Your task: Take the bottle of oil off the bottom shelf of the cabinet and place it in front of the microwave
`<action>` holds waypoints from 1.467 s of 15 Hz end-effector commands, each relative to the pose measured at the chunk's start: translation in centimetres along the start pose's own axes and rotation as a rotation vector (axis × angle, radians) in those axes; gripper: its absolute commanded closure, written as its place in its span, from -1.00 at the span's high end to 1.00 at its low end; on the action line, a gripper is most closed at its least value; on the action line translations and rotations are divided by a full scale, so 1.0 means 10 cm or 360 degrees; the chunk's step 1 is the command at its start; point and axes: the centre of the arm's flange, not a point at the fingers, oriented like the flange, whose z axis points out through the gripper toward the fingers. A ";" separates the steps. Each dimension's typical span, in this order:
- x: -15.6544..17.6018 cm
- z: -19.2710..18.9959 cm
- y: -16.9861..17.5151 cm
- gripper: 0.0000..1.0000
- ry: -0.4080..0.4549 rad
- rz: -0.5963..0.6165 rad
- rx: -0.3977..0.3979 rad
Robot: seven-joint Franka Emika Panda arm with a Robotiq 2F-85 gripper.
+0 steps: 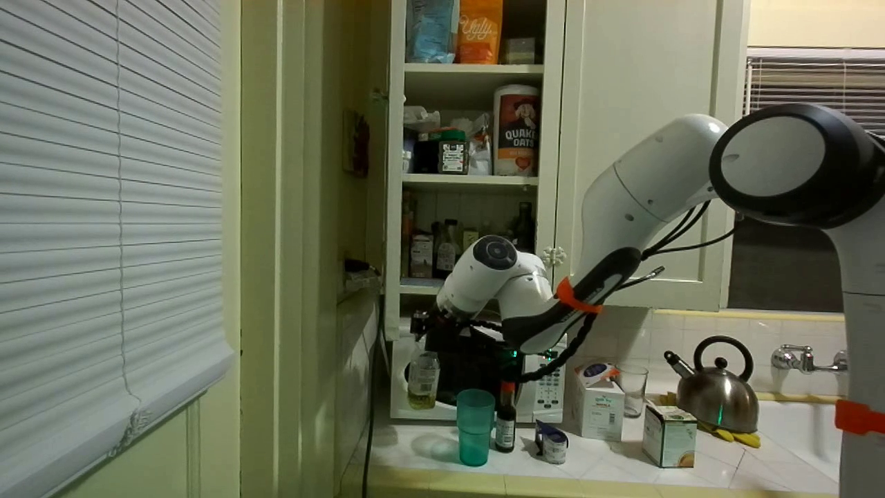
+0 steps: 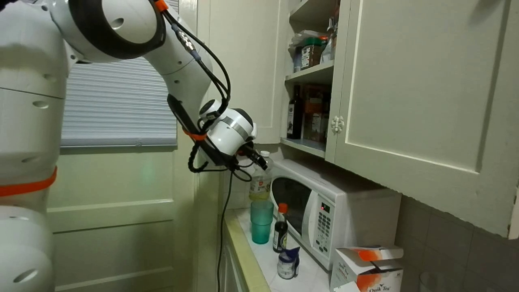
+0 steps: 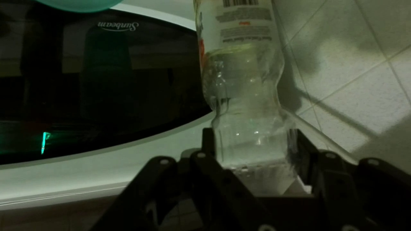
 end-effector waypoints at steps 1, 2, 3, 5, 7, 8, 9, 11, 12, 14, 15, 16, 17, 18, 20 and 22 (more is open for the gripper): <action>-0.13 0.07 -0.09 -0.32 -0.0010 -0.0043 0.0010; -0.19 0.09 -0.12 -0.32 -0.0012 -0.0050 0.0018; -0.26 0.12 -0.15 -0.32 -0.0018 -0.0063 0.0023; -0.38 0.15 -0.19 -0.32 -0.0007 -0.0111 0.0011; -0.46 0.19 -0.19 -0.32 0.0019 -0.0168 -0.0017; -0.51 0.22 -0.19 -0.32 0.0035 -0.0186 -0.0027; -0.55 0.24 -0.21 -0.32 0.0046 -0.0198 -0.0024; -0.65 0.30 -0.24 -0.32 0.0076 -0.0244 -0.0024; -0.71 0.34 -0.28 -0.32 0.0082 -0.0255 -0.0003; -0.83 0.40 -0.34 -0.32 0.0083 -0.0276 0.0029; -0.89 0.45 -0.37 -0.32 0.0081 -0.0284 0.0037; -0.94 0.47 -0.39 -0.32 0.0088 -0.0299 0.0034; -0.98 0.51 -0.40 -0.32 0.0087 -0.0305 0.0031; -1.02 0.53 -0.40 -0.32 0.0094 -0.0314 0.0023; -1.07 0.57 -0.38 -0.32 0.0096 -0.0320 0.0002; -1.10 0.61 -0.35 -0.32 0.0109 -0.0316 -0.0009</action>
